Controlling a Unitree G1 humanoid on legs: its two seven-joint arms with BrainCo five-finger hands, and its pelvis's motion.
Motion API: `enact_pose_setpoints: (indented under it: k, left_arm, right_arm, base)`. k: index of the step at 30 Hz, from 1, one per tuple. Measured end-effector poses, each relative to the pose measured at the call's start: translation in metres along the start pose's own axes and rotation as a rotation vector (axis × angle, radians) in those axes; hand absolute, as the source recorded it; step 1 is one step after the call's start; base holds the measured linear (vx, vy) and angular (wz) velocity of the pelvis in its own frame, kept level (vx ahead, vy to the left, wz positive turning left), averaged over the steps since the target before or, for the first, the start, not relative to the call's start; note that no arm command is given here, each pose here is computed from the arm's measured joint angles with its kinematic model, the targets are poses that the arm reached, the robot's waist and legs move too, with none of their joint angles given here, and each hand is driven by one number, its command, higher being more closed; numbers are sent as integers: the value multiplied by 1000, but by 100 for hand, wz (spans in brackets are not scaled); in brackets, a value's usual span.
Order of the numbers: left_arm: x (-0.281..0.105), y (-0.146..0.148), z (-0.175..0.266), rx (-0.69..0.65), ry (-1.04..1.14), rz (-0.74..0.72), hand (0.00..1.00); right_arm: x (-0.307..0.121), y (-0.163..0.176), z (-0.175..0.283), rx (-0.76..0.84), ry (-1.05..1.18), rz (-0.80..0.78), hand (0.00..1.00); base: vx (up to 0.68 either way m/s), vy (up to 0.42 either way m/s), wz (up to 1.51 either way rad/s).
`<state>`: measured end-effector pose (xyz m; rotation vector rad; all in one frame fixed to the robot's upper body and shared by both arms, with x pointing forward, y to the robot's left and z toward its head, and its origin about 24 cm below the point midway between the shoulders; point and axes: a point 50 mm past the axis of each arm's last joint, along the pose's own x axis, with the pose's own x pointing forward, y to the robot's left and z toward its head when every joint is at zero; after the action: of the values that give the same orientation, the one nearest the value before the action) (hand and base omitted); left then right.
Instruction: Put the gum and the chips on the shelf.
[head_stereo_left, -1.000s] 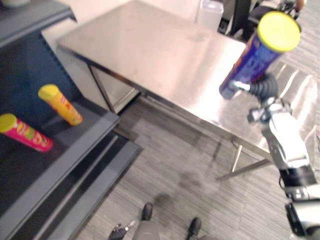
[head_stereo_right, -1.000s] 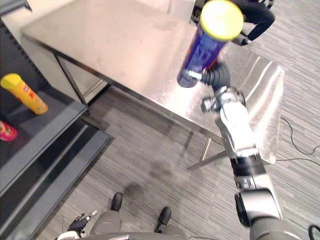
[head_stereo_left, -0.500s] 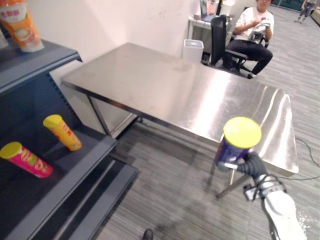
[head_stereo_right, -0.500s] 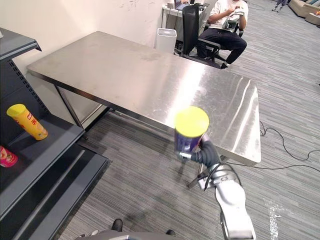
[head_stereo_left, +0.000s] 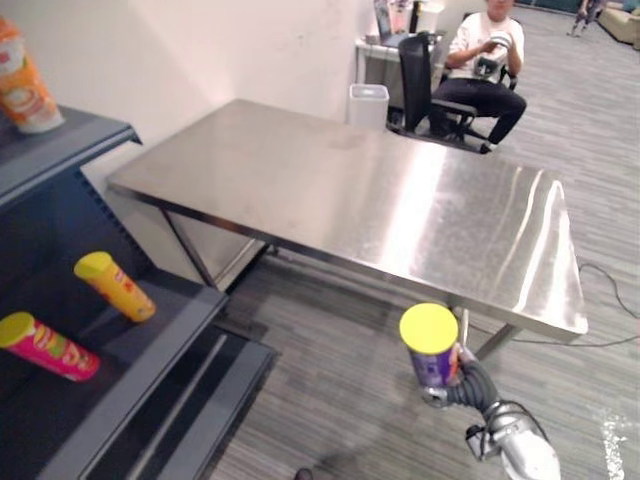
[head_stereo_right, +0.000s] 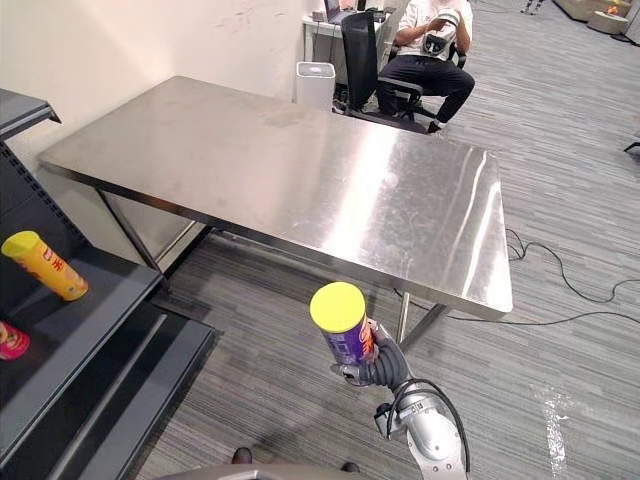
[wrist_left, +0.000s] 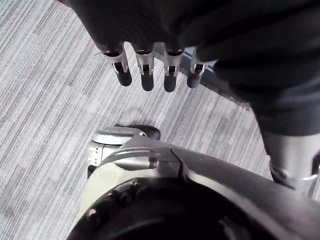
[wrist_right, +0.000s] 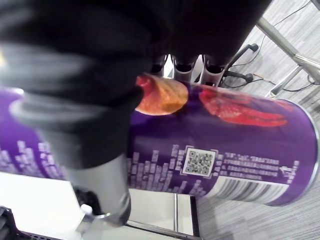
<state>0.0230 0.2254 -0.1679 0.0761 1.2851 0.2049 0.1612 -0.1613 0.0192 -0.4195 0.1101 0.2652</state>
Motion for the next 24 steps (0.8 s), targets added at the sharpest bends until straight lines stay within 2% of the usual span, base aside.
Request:
enact_pose_setpoints:
  k: [9, 12, 14, 18, 24]
  left_arm:
    - [1, -2, 7, 44, -26, 1, 0]
    - [2, -2, 22, 36, -84, 7, 0]
    - [2, -2, 33, 14, -131, 20, 0]
    - [-1, -7, 41, -173, -188, 41, 0]
    - [-4, -11, 54, -245, -265, 22, 0]
  right_arm:
    - [2, 0, -6, -1, 22, -22, 100]
    - [5, -5, -3, -23, 5, -28, 100]
    - [7, -9, -2, -43, -8, -36, 100]
    - [6, -14, -2, -66, -9, -50, 100]
    - [-4, -27, -12, -76, 43, -114, 100]
  base:
    - [35, -6, 8]
    - [-33, -39, 51]
    - [-85, -80, 73]
    - [-118, -96, 38]
    - [-44, -128, 76]
